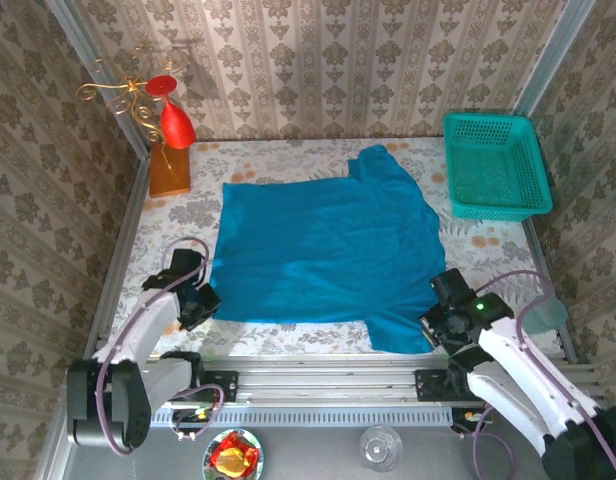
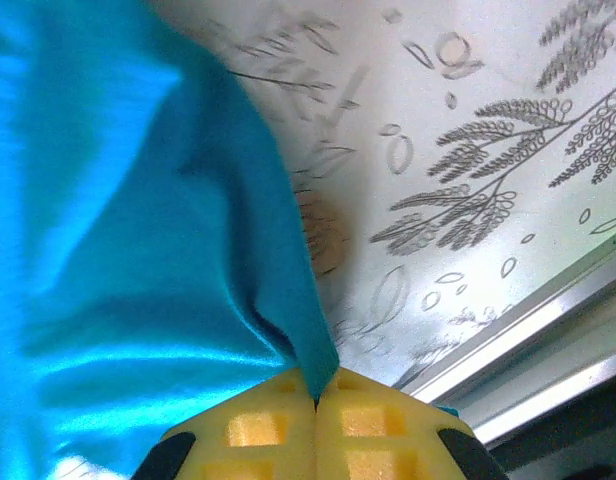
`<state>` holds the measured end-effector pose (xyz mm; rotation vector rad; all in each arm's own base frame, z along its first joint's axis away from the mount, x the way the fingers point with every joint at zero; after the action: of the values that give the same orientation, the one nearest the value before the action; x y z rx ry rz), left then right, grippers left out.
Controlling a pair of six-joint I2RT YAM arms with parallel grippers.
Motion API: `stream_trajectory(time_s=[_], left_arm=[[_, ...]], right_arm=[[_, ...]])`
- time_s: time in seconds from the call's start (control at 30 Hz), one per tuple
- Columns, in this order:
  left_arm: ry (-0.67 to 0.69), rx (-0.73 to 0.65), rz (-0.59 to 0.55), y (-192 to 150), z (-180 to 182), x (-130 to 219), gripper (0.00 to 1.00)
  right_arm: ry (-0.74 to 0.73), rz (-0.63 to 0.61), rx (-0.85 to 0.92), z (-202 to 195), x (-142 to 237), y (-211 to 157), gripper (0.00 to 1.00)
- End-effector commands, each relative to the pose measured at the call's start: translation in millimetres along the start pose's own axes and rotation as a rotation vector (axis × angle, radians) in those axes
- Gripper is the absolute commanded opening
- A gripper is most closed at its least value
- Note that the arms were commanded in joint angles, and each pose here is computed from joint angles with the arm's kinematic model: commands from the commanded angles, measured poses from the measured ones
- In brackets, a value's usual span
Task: Fold the inside-out t-shirt
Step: Fold the T-shirt at the center of the table.
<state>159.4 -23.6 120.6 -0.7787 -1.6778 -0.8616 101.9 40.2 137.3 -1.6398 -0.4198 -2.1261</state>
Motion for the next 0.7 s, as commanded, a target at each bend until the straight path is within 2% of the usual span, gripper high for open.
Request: stream_trajectory(time_s=[0.0, 0.13, 0.23, 0.47, 0.67], left_arm=[[-0.05, 0.046, -0.047, -4, 3, 13, 0.0], [-0.103, 0.075, -0.145, -5, 4, 34, 0.0], [-0.11, 0.053, -0.183, 1, 1, 45, 0.0], [-0.132, -0.063, -0.156, 32, -27, 44, 0.0], [-0.138, -0.153, -0.116, 68, -57, 38, 0.0]], right_arm=[[-0.038, -0.075, 0.028, -19, 23, 1, 0.0], [0.053, -0.092, 0.023, -25, 35, -1, 0.0], [0.095, -0.127, 0.063, -13, 43, 3, 0.0], [0.093, -0.244, 0.285, 52, 69, 22, 0.0], [0.088, -0.277, 0.383, 101, 68, 43, 0.0]])
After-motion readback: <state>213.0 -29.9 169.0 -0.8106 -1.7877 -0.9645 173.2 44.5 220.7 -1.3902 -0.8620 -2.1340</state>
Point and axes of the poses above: each hand's point on the last joint's axis, 136 mm out from that joint toward the fingers, its own x axis back along the fingers, its own z axis along the line the jaws close on, y = z × x, the point moved 9 cm from there along x, back along the fingers, and after that the axes turned 3 degrees about -x, right-handed, at the moved point
